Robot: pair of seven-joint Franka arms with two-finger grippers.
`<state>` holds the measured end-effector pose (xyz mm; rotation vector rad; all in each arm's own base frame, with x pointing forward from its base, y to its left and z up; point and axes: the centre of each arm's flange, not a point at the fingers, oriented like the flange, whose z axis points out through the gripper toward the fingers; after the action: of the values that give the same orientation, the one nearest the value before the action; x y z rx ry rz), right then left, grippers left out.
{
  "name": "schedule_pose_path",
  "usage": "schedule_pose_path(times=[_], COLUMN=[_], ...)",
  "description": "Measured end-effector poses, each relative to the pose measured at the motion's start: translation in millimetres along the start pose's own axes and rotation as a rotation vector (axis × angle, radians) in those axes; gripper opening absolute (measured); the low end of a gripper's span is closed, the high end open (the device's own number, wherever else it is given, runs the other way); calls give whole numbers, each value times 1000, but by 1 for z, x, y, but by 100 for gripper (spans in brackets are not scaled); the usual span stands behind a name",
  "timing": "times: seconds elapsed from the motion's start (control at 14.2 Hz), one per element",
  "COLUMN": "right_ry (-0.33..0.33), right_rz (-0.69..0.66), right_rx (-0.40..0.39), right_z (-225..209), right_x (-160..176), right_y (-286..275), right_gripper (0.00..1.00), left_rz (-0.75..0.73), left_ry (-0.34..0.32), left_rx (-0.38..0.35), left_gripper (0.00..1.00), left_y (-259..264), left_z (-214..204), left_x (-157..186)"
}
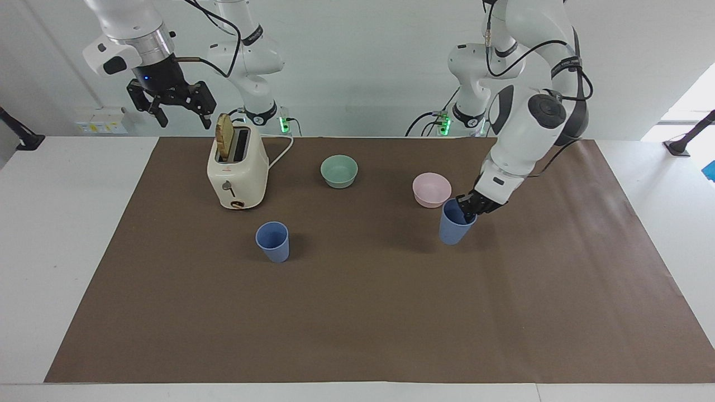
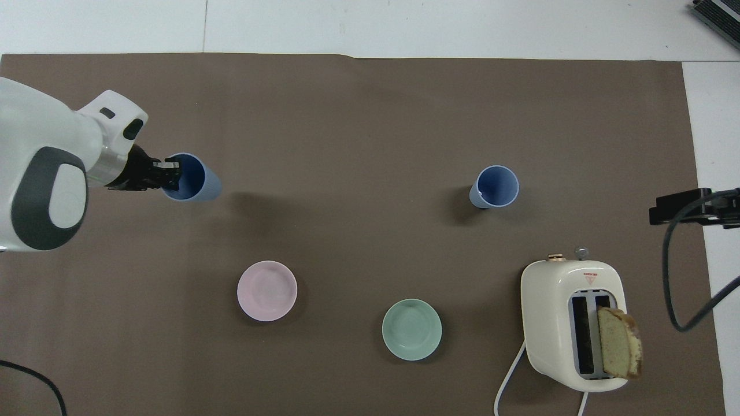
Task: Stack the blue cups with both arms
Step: 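Move the blue cup with the left gripper toward the table center and release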
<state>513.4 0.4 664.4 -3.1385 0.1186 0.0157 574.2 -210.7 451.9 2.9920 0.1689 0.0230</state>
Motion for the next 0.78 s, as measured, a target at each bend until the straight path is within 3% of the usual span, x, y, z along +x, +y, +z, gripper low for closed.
schedule_pose_path(times=[0.35,0.78], right_ry=[0,-1], right_rz=[0,0], right_rx=[0,0], right_z=[0,0], right_x=[0,0], right_y=[0,0], right_gripper=[100,100], left_rz=[20,41], left_ry=[18,9], left_rx=[-26,-36], left_gripper=[4,4], left_y=[69,96], left_z=[19,75], left_x=[-30,-33])
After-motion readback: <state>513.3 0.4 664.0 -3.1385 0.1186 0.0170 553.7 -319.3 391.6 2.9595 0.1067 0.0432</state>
